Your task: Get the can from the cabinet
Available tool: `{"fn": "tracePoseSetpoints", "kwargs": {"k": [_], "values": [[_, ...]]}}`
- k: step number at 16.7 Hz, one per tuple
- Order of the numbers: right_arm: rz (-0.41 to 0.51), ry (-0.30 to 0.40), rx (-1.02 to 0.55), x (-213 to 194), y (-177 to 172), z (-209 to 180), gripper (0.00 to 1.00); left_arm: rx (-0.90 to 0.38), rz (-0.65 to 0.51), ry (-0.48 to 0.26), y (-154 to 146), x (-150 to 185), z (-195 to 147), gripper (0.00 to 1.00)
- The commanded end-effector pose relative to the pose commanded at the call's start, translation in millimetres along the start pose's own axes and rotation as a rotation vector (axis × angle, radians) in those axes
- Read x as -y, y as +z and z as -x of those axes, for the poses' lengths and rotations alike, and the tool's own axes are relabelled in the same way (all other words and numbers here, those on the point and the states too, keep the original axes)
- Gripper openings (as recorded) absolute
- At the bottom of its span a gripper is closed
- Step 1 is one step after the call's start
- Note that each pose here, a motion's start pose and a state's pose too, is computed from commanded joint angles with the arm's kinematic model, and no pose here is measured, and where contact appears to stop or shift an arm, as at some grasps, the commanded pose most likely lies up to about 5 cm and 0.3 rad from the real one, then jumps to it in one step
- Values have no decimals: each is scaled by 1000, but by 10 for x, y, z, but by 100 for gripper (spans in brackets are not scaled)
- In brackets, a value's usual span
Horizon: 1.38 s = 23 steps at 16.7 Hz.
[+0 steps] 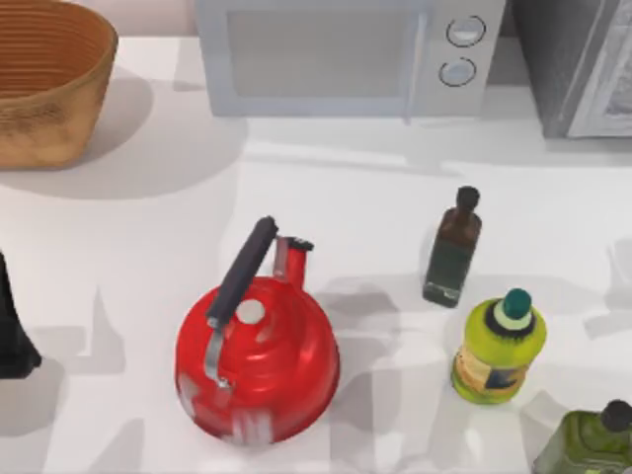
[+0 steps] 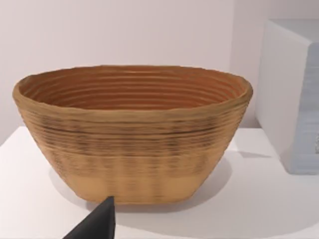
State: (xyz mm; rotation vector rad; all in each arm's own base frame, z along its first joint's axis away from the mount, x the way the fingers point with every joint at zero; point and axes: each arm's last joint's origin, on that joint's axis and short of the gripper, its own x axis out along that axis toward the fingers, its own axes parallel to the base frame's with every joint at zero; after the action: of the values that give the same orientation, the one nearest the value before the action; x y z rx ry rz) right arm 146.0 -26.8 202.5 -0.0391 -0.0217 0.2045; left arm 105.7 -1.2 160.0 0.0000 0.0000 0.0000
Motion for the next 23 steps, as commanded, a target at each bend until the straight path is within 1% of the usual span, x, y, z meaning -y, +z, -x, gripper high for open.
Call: {"fn": "tracePoseSetpoints", "kwargs": {"k": [3, 5, 9, 13, 16, 18, 20, 23], "values": [[2, 114, -21, 333, 9, -252, 0, 0, 0, 0, 0, 0, 0, 100], [-8, 191, -37, 621, -94, -397, 0, 0, 0, 0, 0, 0, 0, 100], [-40, 335, -51, 1230, -530, -498, 0, 0, 0, 0, 0, 0, 0, 100], [-61, 453, -36, 1682, -1075, -346, 0, 0, 0, 0, 0, 0, 0, 100], [-59, 517, -19, 1864, -1398, -179, 0, 0, 0, 0, 0, 0, 0, 100], [-52, 545, -10, 1926, -1533, -93, 0, 0, 0, 0, 0, 0, 0, 100], [-46, 560, -6, 1954, -1597, -47, 0, 0, 0, 0, 0, 0, 0, 100], [-45, 562, -5, 1957, -1604, -42, 0, 0, 0, 0, 0, 0, 0, 100]]}}
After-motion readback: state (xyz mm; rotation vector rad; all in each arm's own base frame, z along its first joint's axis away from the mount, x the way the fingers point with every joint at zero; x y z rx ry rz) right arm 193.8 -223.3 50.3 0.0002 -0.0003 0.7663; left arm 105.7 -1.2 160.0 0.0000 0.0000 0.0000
